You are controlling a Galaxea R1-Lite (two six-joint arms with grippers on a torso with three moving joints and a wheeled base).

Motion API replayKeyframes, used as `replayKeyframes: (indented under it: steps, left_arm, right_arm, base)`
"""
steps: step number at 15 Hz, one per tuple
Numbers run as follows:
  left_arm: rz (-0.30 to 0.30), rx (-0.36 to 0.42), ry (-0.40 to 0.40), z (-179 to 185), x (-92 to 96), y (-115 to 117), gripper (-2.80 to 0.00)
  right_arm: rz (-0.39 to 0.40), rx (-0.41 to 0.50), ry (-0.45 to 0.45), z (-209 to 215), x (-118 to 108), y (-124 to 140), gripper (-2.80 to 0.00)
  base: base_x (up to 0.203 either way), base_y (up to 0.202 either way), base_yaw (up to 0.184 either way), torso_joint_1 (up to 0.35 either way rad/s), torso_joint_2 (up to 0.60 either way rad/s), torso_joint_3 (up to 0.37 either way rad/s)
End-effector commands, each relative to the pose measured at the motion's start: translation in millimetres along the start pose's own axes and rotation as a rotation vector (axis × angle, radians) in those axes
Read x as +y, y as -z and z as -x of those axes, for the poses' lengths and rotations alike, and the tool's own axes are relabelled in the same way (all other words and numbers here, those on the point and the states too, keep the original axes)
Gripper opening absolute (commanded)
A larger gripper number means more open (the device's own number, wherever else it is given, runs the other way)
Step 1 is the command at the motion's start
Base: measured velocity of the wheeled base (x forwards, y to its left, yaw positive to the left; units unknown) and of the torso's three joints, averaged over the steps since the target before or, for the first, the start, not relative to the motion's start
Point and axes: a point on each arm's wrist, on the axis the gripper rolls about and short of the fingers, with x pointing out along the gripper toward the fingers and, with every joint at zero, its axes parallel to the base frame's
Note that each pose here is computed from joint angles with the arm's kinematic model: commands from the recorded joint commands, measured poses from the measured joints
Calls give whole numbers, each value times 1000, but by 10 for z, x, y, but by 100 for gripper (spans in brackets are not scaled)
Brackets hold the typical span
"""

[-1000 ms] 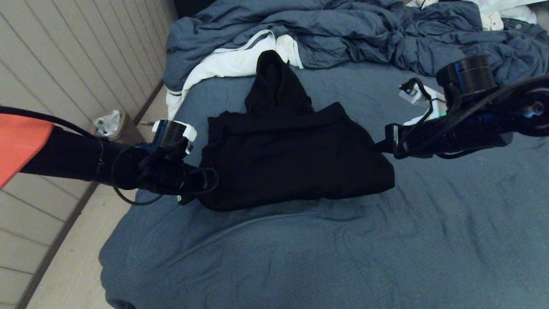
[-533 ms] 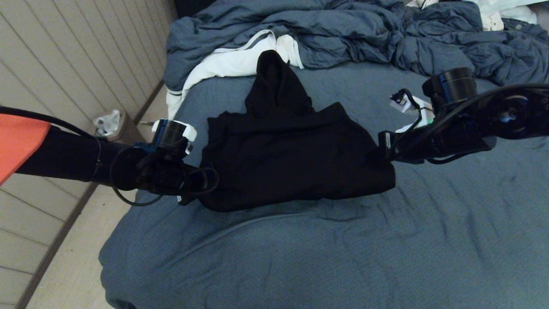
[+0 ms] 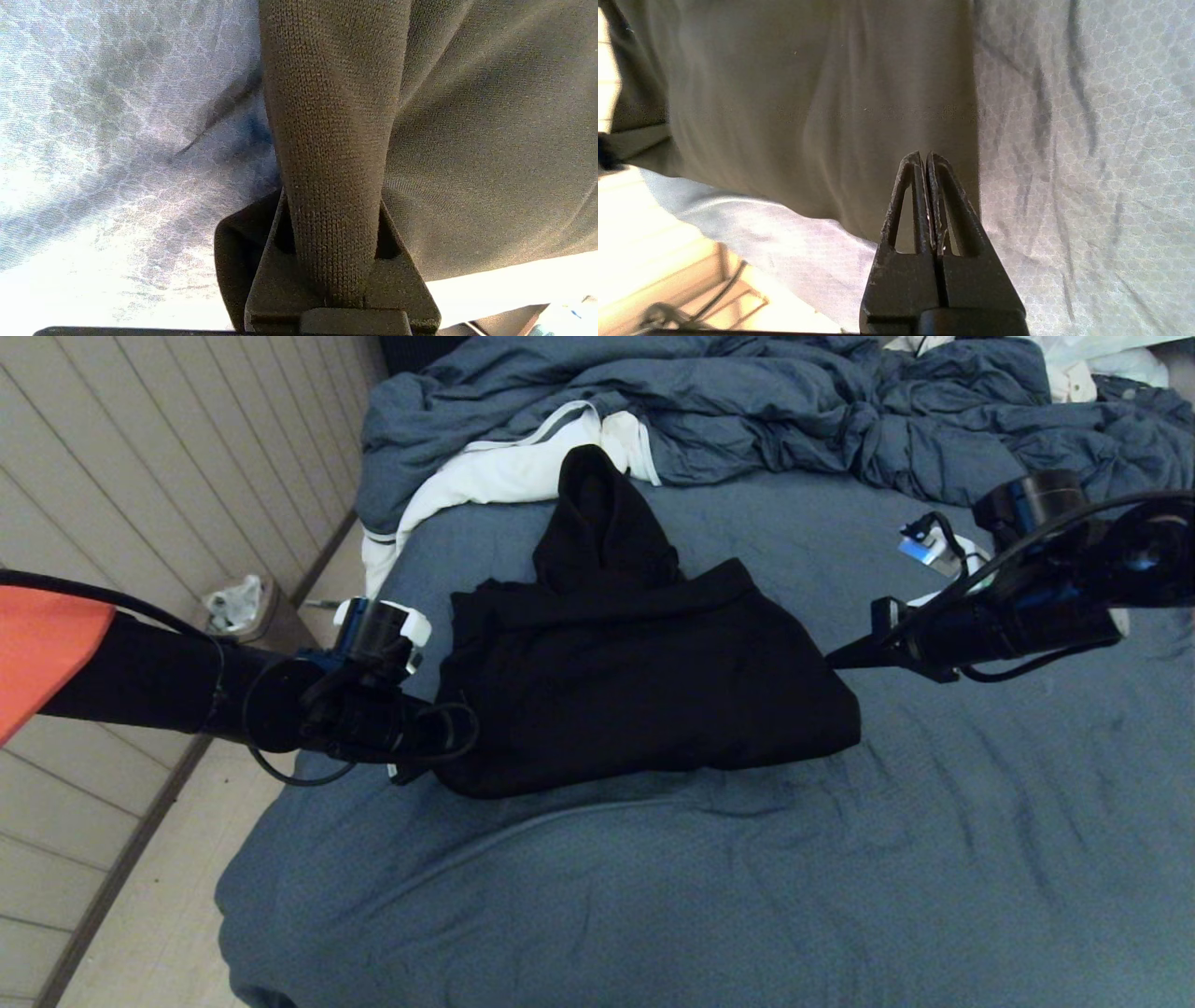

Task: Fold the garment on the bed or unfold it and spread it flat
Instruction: Fold the black sweatshirt

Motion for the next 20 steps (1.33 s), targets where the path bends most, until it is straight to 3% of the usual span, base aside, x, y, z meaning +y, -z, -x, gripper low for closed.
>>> replayKeyframes:
  steps: [1,2,3,9,14,20]
  left_arm:
    - [4,5,0,-19,2,7,-280]
    - [4,3,-1,-13,2,3,-280]
    - [4,3,-1,-13,0,4,-280]
    - [4,5,-2,-23,1,5,-280]
    - [4,4,-2,-27,3,2,-280]
    - [12,9,-4,-40,10,9,-280]
  right_arm:
    - [-15,11,2,-42,-66,-3,-280]
    - [-13,10,1,-32,-60,-2,-280]
    - [-11,7,0,-20,-55,-7,0]
    - [14,9,21,29,-109,16,0]
    - [3,142,14,-345,-251,175,0]
    - [-25,259,-28,-841,-155,366,0]
  base:
    - [0,0,0,0,0,0]
    - [0,0,0,0,0,0]
    - [0,0,0,0,0,0]
    - [0,0,0,0,0,0]
    - [0,0,0,0,0,0]
    - [0,0,0,0,0,0]
